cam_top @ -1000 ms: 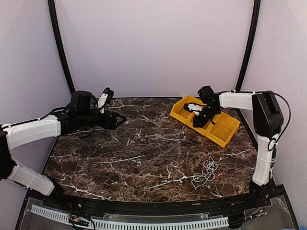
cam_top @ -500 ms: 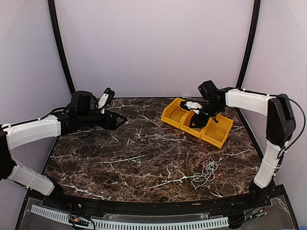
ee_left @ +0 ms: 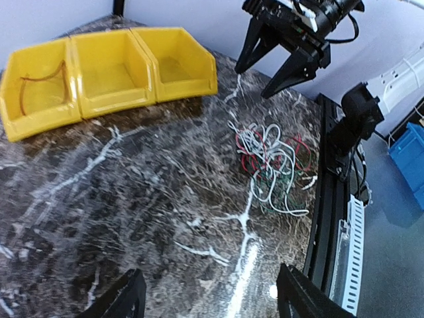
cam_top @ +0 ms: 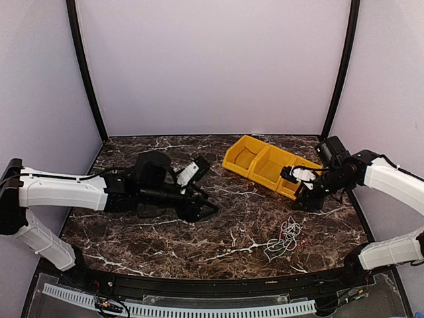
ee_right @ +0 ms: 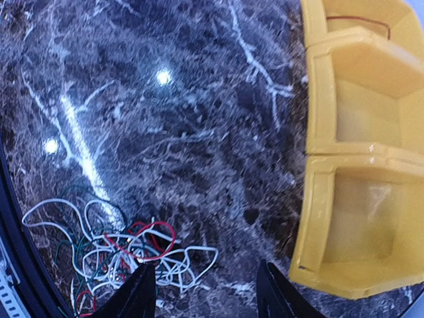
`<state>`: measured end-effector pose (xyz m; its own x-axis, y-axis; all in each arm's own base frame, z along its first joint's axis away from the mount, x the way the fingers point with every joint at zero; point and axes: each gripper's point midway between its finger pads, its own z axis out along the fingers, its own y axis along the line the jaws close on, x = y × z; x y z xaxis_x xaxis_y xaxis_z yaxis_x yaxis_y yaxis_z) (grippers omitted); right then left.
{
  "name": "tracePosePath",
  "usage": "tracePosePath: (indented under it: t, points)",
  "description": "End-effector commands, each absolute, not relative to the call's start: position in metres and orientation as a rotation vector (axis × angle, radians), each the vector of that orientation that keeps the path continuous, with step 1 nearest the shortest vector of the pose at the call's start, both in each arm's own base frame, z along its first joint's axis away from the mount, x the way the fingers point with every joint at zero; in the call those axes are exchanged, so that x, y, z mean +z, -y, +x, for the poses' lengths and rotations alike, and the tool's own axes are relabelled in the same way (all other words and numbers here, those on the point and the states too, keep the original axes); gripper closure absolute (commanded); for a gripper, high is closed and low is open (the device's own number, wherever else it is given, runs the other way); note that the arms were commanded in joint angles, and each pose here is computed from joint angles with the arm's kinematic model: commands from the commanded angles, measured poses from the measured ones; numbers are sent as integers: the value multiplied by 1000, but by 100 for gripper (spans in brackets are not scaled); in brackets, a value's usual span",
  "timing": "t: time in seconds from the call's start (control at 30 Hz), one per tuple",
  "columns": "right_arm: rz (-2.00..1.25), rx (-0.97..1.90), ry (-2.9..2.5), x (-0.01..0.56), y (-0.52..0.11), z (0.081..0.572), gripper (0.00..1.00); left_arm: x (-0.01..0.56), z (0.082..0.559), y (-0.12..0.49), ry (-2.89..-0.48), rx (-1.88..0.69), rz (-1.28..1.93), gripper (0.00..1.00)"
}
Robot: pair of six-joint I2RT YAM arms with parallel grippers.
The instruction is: Untangle the cables
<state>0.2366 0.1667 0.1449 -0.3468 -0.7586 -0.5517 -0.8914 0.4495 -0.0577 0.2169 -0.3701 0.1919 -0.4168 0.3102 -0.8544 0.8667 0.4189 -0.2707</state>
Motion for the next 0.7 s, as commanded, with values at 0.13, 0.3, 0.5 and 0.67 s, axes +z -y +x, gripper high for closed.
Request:
tracePosePath:
  t: [0.13, 0.3, 0.5, 0.67]
  points:
    - [-1319, 269, -2127, 168, -169, 265, 51, 150, 221, 422, -2053, -978, 951, 31]
    - [-1250, 272, -2149, 179, -202, 344, 60, 157, 259, 430, -2090, -896, 854, 32]
    - [-1165, 331, -2175, 178, -240, 420, 61, 164, 287, 439, -2100, -979, 753, 34]
    - [-1163, 405, -2182, 182, -249, 417, 60, 156, 245, 476, -2019, -1242, 1041, 35]
